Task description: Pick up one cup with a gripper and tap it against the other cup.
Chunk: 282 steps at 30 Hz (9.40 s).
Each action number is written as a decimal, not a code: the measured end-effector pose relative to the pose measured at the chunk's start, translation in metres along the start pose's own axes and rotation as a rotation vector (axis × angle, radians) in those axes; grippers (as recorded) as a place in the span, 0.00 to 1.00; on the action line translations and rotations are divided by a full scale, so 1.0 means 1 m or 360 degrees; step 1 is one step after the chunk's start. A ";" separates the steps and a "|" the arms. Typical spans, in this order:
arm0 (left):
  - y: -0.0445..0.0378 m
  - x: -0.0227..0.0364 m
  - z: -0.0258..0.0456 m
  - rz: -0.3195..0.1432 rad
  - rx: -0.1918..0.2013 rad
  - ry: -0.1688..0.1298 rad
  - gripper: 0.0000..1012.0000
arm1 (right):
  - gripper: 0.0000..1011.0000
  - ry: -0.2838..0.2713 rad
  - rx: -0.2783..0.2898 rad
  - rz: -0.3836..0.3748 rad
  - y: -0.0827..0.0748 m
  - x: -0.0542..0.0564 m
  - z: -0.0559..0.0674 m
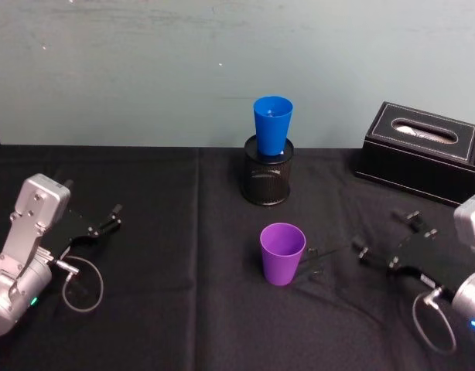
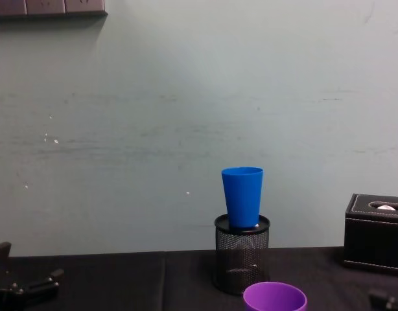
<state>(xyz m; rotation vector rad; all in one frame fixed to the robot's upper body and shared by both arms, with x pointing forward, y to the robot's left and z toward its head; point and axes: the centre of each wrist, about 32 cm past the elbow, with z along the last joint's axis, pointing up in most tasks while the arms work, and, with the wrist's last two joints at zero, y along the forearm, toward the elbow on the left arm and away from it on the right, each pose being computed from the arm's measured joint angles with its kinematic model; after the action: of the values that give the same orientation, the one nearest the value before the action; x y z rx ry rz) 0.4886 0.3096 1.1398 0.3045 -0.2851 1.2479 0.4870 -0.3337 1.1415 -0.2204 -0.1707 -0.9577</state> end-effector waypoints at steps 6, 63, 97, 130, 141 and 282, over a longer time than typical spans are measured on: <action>0.0000 0.0000 0.0000 0.0000 0.0000 0.0000 1.00 | 0.99 0.0122 0.0027 0.0423 -0.006 0.009 -0.004; 0.0000 0.0000 0.0000 0.0000 0.0000 0.0000 1.00 | 0.99 0.0263 -0.0010 0.0615 0.087 -0.022 0.000; 0.0000 0.0000 0.0000 0.0000 0.0000 0.0000 1.00 | 0.73 0.0275 0.0014 0.0632 0.090 -0.022 -0.003; 0.0000 0.0000 0.0000 0.0000 0.0000 0.0000 1.00 | 0.72 0.0275 0.0012 0.0630 0.090 -0.022 -0.003; 0.0000 0.0000 0.0000 0.0000 0.0000 0.0000 1.00 | 0.72 0.0275 0.0012 0.0630 0.090 -0.022 -0.003; 0.0000 0.0000 0.0000 0.0000 0.0000 0.0000 1.00 | 0.72 0.0203 0.0064 0.0761 0.088 0.031 0.108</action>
<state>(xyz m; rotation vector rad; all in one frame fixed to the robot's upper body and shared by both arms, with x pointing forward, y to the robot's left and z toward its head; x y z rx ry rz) 0.4886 0.3097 1.1398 0.3045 -0.2850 1.2480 0.5713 -0.2809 1.2438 -0.1525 -0.0160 -0.4901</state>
